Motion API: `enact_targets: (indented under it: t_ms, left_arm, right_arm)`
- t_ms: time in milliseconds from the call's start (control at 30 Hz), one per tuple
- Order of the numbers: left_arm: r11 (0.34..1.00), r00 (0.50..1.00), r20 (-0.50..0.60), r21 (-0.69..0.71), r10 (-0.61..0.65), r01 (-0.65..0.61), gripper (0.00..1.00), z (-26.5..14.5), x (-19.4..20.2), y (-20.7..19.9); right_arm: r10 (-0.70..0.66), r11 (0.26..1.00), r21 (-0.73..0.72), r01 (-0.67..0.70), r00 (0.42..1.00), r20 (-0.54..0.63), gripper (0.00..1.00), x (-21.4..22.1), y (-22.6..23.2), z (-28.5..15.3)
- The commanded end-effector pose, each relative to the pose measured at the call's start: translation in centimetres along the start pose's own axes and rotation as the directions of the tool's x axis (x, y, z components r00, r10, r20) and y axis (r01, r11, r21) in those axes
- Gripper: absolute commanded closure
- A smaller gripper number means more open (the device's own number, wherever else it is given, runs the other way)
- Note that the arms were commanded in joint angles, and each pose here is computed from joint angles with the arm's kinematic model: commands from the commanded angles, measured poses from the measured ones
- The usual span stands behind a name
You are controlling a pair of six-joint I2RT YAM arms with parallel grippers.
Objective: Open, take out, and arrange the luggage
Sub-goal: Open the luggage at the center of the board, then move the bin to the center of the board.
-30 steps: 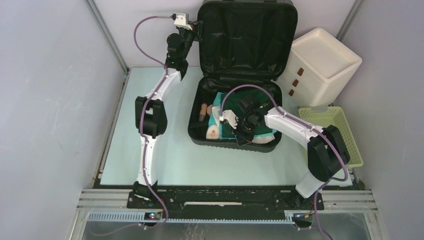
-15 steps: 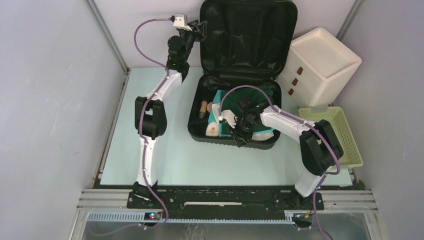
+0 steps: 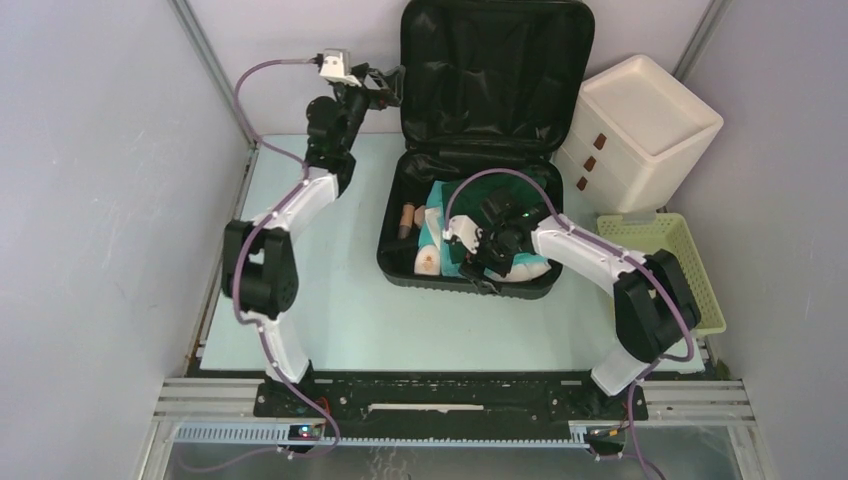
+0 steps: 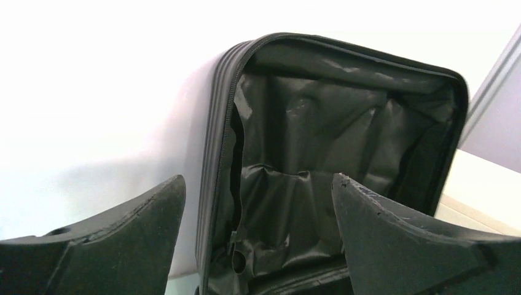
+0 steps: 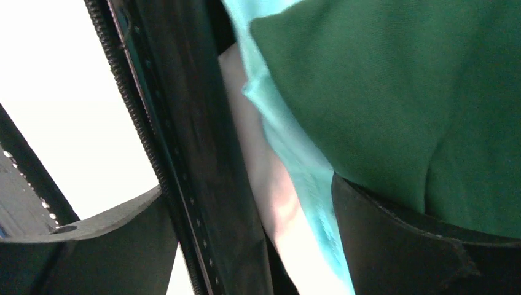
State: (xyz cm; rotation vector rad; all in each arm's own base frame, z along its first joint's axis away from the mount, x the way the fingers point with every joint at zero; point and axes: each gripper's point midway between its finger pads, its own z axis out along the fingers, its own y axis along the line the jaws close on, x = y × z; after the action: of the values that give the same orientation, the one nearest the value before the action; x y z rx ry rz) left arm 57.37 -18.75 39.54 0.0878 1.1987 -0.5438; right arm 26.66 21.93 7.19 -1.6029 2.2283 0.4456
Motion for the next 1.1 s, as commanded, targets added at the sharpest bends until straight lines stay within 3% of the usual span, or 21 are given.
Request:
enact_targets:
  t_ms: [0, 367, 600, 667, 767, 867, 967, 1067]
  left_arm:
    - [0.998, 0.998, 0.031, 0.034, 0.047, -0.048, 0.07, -3.5, -5.5, -2.0]
    - [0.996, 0.961, -0.276, 0.078, -0.008, 0.031, 0.00, -15.6, -5.1, -5.5]
    - [0.991, 0.923, -0.383, 0.111, -0.028, 0.076, 0.00, -22.8, -4.6, -7.1]
    - [0.992, 0.918, -0.395, 0.102, -0.032, 0.078, 0.00, -24.8, -4.6, -7.2]
    - [0.995, 0.892, -0.450, 0.057, -0.049, 0.083, 0.00, -27.9, -3.0, -6.7]
    - [0.997, 0.860, -0.509, 0.046, -0.030, 0.062, 0.00, -30.8, -1.0, -6.3]
    - [0.999, 0.827, -0.563, 0.048, 0.006, 0.026, 0.00, -33.6, 1.5, -5.7]
    - [0.999, 0.805, -0.593, 0.051, 0.026, 0.006, 0.00, -35.9, 3.5, -5.3]
  right_arm:
    - [-0.070, 0.990, 0.133, 0.054, 0.991, 0.117, 0.01, -2.1, -2.4, -4.7]
    - [-0.163, 0.984, -0.024, 0.177, 0.944, 0.288, 0.00, -1.8, 3.9, -10.7]
    - [-0.173, 0.984, 0.054, 0.168, 0.859, 0.481, 0.00, -0.9, 5.7, -18.0]
    - [-0.138, 0.990, 0.100, 0.101, 0.848, 0.511, 0.00, -0.4, 5.2, -19.7]
    - [0.072, 0.981, 0.107, -0.160, 0.820, 0.568, 0.00, 0.6, 3.4, -21.3]
    - [0.204, 0.942, 0.110, -0.318, 0.798, 0.568, 0.00, 2.8, 2.1, -21.4]
    - [0.304, 0.909, 0.039, -0.415, 0.723, 0.620, 0.00, 4.0, 1.9, -21.2]
    - [0.376, 0.779, 0.116, -0.617, 0.607, 0.700, 0.00, 7.3, -1.5, -21.6]
